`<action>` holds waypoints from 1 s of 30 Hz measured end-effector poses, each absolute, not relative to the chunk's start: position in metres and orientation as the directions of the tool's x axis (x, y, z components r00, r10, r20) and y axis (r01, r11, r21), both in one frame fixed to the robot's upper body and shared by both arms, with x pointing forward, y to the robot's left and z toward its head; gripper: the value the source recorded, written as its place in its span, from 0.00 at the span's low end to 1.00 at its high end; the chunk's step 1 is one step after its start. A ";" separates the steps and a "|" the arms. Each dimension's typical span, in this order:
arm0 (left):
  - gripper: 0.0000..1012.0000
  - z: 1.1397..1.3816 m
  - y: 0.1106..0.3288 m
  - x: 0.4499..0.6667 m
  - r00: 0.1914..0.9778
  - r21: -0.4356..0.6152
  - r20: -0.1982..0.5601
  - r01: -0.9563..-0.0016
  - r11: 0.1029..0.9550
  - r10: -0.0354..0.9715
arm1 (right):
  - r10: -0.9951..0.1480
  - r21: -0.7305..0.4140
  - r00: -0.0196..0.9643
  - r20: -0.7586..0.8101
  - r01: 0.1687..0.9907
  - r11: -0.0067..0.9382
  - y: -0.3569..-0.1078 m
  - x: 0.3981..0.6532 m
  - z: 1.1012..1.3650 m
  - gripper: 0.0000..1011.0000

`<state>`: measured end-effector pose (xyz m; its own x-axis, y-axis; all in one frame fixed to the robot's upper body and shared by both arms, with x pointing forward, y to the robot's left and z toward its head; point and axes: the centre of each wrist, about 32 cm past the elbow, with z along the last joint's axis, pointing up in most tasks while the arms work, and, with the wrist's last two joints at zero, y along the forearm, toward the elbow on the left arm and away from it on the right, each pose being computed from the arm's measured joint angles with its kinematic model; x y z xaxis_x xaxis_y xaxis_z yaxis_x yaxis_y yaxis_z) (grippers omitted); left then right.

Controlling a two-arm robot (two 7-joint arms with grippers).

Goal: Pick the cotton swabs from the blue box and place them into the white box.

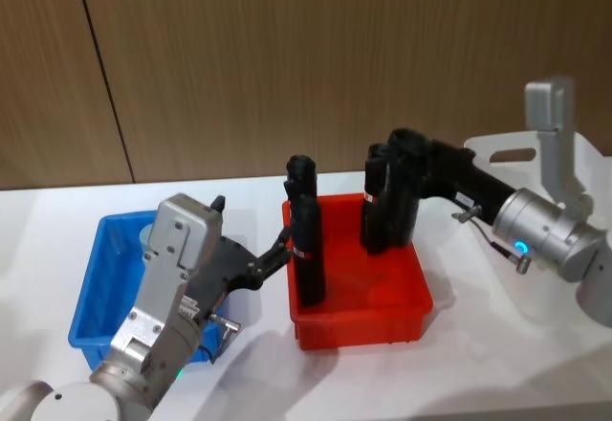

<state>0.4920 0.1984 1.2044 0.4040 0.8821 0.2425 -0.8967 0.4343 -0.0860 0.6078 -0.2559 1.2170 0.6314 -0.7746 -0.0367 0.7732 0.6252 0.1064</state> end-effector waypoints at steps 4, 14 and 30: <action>0.99 1.204 0.198 0.492 0.404 -0.086 0.242 -0.897 0.434 0.882 | -0.796 0.121 0.605 -0.025 0.792 0.598 -0.258 0.602 1.229 0.35; 0.99 1.204 0.198 0.492 0.404 -0.086 0.242 -0.897 0.434 0.882 | -0.868 0.150 0.496 0.008 0.858 0.492 -0.272 0.589 1.258 0.35; 0.99 1.204 0.198 0.492 0.404 -0.086 0.242 -0.897 0.434 0.882 | -0.959 0.158 0.277 0.062 0.946 0.283 -0.306 0.577 1.280 0.35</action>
<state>0.4920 0.1984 1.2044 0.4040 0.8821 0.2424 -0.8967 0.4343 -0.0859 0.5770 -0.3056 1.2800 0.2771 -0.9589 0.0615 0.9459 0.2835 0.1577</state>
